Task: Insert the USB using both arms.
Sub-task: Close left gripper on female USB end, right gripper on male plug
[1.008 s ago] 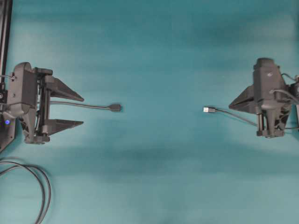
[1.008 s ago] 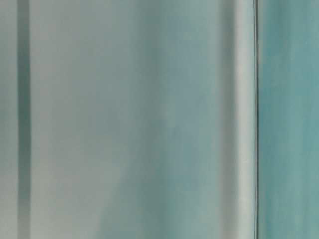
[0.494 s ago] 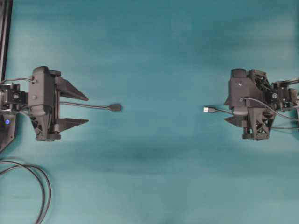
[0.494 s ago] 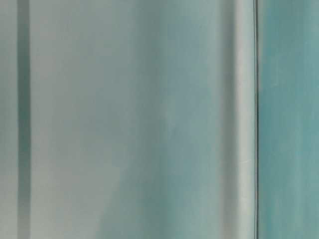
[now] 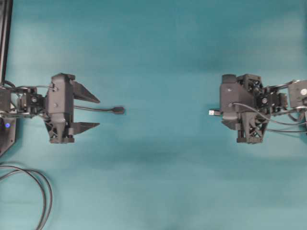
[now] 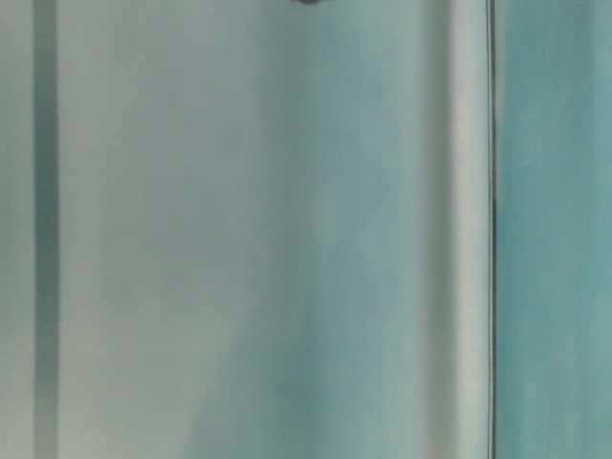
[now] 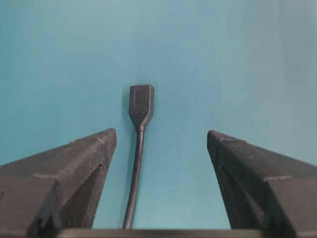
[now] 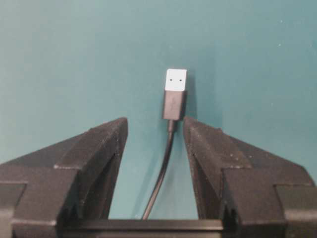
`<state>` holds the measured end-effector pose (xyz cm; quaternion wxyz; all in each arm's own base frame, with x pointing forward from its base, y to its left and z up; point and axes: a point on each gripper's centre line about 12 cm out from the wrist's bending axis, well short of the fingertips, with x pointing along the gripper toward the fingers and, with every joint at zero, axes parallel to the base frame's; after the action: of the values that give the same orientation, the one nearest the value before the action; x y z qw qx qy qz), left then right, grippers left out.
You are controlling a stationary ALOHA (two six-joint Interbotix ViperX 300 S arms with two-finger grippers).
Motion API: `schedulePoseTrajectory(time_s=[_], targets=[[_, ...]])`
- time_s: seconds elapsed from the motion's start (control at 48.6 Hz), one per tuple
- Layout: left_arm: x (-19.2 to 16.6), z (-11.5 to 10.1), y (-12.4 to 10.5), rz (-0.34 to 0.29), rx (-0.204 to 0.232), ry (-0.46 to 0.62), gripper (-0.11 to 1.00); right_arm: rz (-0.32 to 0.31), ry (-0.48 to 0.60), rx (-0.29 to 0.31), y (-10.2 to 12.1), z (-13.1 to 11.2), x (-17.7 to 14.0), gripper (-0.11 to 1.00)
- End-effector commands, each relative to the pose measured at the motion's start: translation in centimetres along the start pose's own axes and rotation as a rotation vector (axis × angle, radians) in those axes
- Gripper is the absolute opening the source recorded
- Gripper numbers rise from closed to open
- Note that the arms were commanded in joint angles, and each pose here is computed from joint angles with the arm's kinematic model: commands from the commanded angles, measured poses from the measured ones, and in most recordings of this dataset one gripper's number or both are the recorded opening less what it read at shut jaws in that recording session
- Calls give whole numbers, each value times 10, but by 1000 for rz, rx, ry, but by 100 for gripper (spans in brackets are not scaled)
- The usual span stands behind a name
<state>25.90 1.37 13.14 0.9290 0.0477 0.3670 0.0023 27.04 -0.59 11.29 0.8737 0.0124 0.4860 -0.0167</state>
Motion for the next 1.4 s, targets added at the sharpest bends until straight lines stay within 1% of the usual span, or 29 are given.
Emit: schedulePoseTrajectory(time_s=[0.0, 0.082, 0.144, 0.247, 0.473, 0.638, 0.782, 0.905, 1.235, 1.379], targets=[[4, 11, 2, 4, 27, -21, 85, -7, -26, -11, -2, 13, 2, 50], [8, 10, 2, 3, 48, -10, 85, -10, -16, -8, -4, 14, 7, 50], [10, 10, 2, 2, 56, -3, 85, -10, -3, -9, -4, 13, 10, 50], [11, 8, 2, 3, 58, 5, 85, -10, 12, -8, -4, 11, 13, 50], [11, 7, 9, 21, 50, 8, 85, -17, 21, -2, -7, 7, 15, 50], [11, 7, 12, 28, 72, 10, 85, -30, 21, 22, -15, 7, 15, 50], [12, 7, 14, 36, 86, 5, 85, -35, 37, 28, -18, 3, 17, 49], [14, 7, 17, 41, 83, 11, 85, -35, 57, 27, -18, 1, 23, 44], [26, 11, 18, 39, 83, 21, 85, -34, 75, 31, -18, -2, 31, 25], [33, 10, 18, 36, 84, 38, 85, -33, 84, 32, -17, -5, 32, 22]])
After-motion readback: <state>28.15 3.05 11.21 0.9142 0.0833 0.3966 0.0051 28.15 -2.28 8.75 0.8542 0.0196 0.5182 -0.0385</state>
